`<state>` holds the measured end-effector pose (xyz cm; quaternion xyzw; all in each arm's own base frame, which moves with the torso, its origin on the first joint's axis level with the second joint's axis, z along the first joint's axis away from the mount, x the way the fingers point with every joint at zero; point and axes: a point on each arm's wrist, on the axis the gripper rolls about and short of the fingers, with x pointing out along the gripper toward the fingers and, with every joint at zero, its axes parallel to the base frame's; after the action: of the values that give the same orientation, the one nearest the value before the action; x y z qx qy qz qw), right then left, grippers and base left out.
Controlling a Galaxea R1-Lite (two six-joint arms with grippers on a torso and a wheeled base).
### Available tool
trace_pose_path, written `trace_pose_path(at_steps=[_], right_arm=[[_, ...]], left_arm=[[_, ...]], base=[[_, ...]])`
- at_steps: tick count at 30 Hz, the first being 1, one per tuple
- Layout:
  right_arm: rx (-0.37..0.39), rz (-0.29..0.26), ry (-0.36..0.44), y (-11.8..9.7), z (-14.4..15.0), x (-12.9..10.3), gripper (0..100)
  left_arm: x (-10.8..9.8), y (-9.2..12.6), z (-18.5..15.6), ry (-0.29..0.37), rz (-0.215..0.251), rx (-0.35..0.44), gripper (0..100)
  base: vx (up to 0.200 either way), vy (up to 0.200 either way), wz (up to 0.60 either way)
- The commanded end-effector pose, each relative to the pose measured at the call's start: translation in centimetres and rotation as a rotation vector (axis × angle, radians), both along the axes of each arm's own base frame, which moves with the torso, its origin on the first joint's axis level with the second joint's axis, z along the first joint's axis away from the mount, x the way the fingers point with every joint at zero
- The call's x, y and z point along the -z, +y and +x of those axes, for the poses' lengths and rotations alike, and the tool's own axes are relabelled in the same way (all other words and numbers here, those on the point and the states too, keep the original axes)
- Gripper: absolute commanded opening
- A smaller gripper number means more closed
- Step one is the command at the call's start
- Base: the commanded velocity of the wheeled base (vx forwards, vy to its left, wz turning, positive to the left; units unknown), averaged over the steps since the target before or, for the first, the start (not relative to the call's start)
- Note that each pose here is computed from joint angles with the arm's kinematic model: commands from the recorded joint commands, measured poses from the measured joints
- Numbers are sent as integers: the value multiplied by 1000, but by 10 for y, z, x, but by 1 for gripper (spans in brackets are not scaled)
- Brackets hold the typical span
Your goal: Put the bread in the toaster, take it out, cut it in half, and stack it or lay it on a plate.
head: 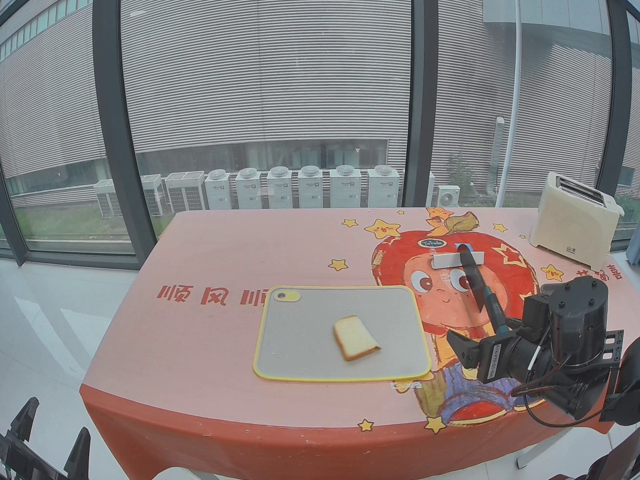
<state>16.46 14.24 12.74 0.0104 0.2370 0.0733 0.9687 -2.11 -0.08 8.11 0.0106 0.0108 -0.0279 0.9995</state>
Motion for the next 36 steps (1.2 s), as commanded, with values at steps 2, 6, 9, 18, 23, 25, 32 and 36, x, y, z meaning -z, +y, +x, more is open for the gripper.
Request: trace_pose_path(at_steps=[2,6,9,18,23,25,32,36], right_arm=[[-5,-3,4,1,-1,1,100],[-26,-7,9,3,-5,3,100],[-40,-10,14,5,-7,4,100],[-119,-25,42,31,-10,24,100],[-159,28,-22,47,-8,37,100],[-173,29,-39,47,-10,37,100],[-222,-53,-127,50,-2,19,100],[-240,-75,-116,57,0,16,100]], left_arm=[[5,0,1,19,0,0,100],[5,0,1,19,0,1,100],[5,0,1,19,2,1,100],[5,0,1,19,0,1,100],[5,0,1,19,0,1,100],[5,0,1,19,0,1,100],[5,0,1,19,0,0,100],[5,0,1,19,0,1,100]], base=[[0,200,0],[0,150,0],[0,0,0],[0,0,0],[0,0,0],[0,0,0],[0,0,0],[0,0,0]])
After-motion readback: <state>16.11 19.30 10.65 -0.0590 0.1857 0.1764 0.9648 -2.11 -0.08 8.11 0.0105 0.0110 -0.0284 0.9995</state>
